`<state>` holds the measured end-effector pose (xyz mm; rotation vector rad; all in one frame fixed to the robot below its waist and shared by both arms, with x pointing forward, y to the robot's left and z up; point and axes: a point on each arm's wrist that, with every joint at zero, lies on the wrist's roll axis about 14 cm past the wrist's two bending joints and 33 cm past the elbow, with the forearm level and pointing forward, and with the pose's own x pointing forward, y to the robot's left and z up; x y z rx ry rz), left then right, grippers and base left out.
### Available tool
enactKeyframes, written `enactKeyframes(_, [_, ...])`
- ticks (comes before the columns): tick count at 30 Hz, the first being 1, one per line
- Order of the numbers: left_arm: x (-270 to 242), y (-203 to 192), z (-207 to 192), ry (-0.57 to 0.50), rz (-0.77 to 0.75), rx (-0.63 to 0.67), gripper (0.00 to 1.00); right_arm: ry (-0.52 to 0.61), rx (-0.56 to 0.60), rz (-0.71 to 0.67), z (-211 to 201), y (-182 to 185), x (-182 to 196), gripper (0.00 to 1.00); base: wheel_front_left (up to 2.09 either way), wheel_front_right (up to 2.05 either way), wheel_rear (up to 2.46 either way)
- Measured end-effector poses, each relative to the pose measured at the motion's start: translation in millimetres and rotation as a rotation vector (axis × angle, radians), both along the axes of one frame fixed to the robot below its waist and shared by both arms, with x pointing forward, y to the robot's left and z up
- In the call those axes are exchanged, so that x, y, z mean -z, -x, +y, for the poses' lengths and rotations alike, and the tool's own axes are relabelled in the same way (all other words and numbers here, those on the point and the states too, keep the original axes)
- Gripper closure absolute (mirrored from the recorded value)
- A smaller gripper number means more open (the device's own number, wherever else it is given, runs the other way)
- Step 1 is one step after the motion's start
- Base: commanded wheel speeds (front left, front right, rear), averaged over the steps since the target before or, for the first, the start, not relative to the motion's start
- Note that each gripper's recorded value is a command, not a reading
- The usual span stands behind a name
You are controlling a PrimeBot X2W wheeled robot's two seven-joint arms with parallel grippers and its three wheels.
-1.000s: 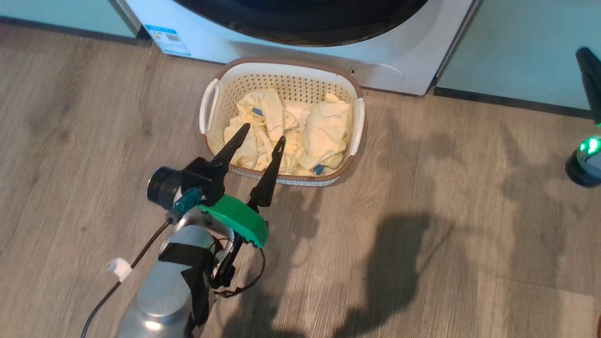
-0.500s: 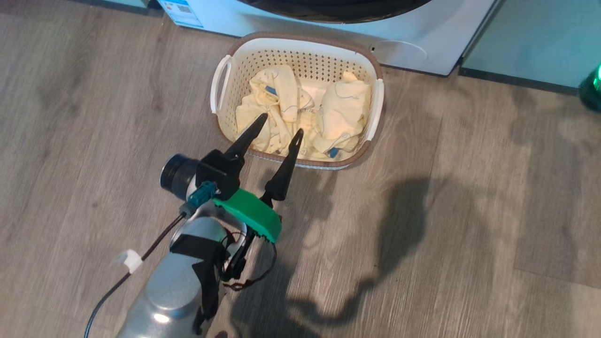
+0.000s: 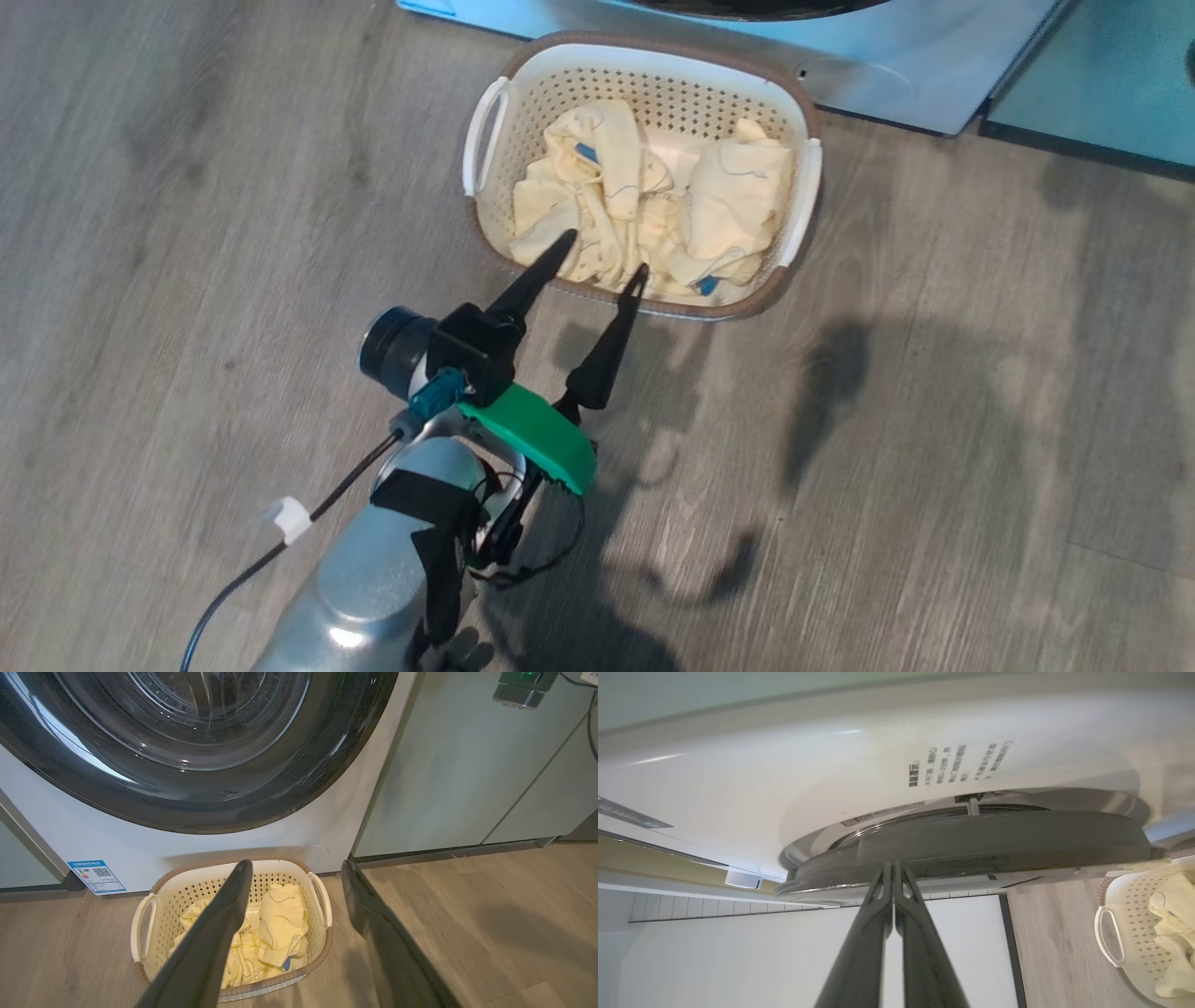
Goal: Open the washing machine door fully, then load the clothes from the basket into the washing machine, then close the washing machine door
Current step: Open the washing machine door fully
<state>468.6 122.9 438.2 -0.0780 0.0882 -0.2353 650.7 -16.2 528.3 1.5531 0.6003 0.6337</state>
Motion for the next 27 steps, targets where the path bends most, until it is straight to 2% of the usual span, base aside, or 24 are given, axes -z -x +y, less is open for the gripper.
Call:
enactKeyframes(15, [5.0,-0.6,7.8,0.001,0.015,-0.035,0.00,0.056,-0.060,-0.015,43.6,-32.1,-2.1,1.00,0.00,0.00,0.00])
enactKeyframes(27, [11.9,1.2,10.0,0.019,0.039,-0.054,0.00,0.096,-0.077,-0.004,55.1,-40.5,8.4,1.00,0.00,0.00,0.00])
